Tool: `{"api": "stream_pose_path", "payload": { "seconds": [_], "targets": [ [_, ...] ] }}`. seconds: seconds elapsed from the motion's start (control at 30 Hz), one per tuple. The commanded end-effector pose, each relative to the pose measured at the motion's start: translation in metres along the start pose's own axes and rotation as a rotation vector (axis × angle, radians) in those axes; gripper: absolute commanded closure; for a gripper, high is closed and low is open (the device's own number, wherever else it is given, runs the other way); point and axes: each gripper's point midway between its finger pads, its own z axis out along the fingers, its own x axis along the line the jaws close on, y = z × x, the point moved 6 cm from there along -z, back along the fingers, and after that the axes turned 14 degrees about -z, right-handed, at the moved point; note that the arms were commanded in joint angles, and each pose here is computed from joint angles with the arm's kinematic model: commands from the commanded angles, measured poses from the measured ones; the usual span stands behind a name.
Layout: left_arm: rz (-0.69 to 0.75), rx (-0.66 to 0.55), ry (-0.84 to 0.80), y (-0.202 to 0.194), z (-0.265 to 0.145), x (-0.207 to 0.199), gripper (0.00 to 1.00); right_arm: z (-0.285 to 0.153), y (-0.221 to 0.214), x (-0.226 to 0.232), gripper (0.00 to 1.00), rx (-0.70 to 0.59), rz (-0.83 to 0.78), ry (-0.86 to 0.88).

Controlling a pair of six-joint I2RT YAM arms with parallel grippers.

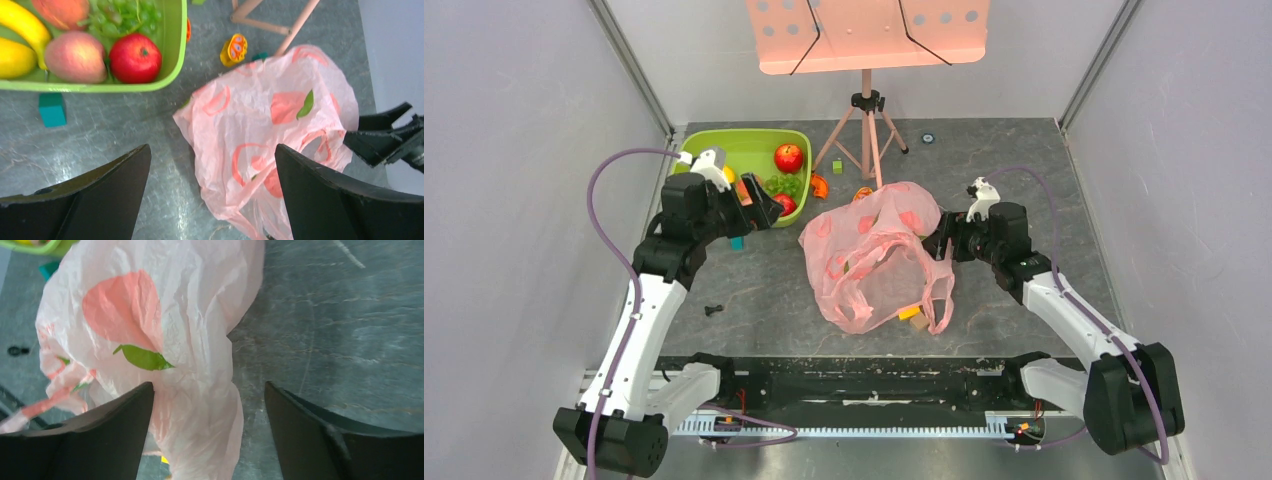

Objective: Take the fake fruits out of the plastic bag
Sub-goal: Adjust the plastic bag at the center of the board.

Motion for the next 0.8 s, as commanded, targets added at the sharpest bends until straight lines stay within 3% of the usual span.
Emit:
{"api": "stream_pose_path", "payload": {
  "seconds": [0.0, 0.13, 0.3, 0.53, 0.77],
  "targets": [
    [-0.010, 0.057, -0.067, -0.020, -0.002, 0.003, 0.00, 0.007, 0.017, 0.018, 0.30, -0.099, -0.005, 0.186],
    [0.004, 0.062, -0.065, -0.027, -0.007, 0.007, 0.00, -0.007, 0.055, 0.025, 0.73, -0.204, -0.092, 0.212],
    [0.015, 0.024, -0.052, -0.024, -0.014, 0.008, 0.00, -0.056, 0.121, 0.039, 0.98, -0.386, -0.215, 0.202],
    [0.003, 0.011, -0.069, -0.026, -0.021, 0.006, 0.00, -0.121, 0.154, 0.049, 1.00, -0.556, -0.237, 0.111],
    [0.010, 0.016, -0.073, -0.033, -0.027, 0.010, 0.00, -0.113, 0.125, 0.040, 1.00, -0.438, -0.197, 0.061]
  ]
}}
